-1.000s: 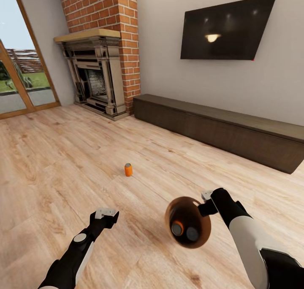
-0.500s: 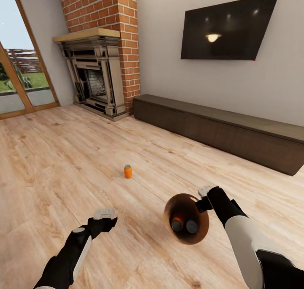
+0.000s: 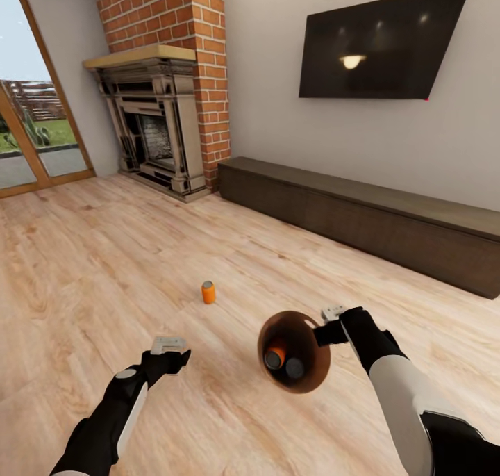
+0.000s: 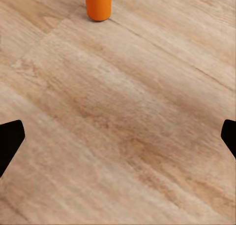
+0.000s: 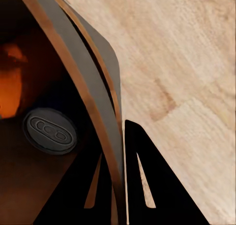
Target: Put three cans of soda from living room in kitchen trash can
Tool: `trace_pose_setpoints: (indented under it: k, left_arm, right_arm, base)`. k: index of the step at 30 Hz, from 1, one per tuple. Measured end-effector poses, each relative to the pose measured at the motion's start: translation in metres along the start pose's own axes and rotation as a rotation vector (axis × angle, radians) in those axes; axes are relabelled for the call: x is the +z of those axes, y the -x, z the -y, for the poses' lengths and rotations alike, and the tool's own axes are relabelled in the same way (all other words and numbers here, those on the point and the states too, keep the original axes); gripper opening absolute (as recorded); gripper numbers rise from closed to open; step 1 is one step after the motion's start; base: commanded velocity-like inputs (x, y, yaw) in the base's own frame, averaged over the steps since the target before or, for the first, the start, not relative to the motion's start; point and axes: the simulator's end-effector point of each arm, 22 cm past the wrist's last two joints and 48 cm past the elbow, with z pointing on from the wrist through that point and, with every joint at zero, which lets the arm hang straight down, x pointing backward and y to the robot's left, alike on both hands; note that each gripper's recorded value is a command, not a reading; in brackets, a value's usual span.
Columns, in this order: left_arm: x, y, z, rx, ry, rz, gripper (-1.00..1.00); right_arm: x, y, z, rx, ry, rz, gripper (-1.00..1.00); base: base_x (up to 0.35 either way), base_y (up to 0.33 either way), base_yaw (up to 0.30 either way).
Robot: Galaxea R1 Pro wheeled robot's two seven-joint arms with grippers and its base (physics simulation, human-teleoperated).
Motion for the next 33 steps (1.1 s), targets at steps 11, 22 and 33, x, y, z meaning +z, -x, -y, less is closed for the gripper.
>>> trace_pose_setpoints:
  k: [11, 22, 33]
  left_arm:
    - [-0.001, 0.007, -0.004, 0.005, 0.006, 0.027, 1.00]
    - [-0.001, 0.008, -0.004, 0.005, 0.006, 0.028, 1.00]
    - [-0.002, 0.012, -0.003, 0.008, -0.001, 0.044, 1.00]
  right_arm:
    - [0.000, 0.000, -0.001, 0.004, 0.003, 0.000, -1.00]
    - [0.001, -0.002, -0.003, 0.002, 0.005, -0.003, -1.00]
    - [0.000, -0.004, -0.024, 0.015, 0.100, -0.014, -1.00]
  base:
    - [0.314, 0.000, 0.000]
    - [0.323, 0.000, 0.000]
    - [0.323, 0.000, 0.000]
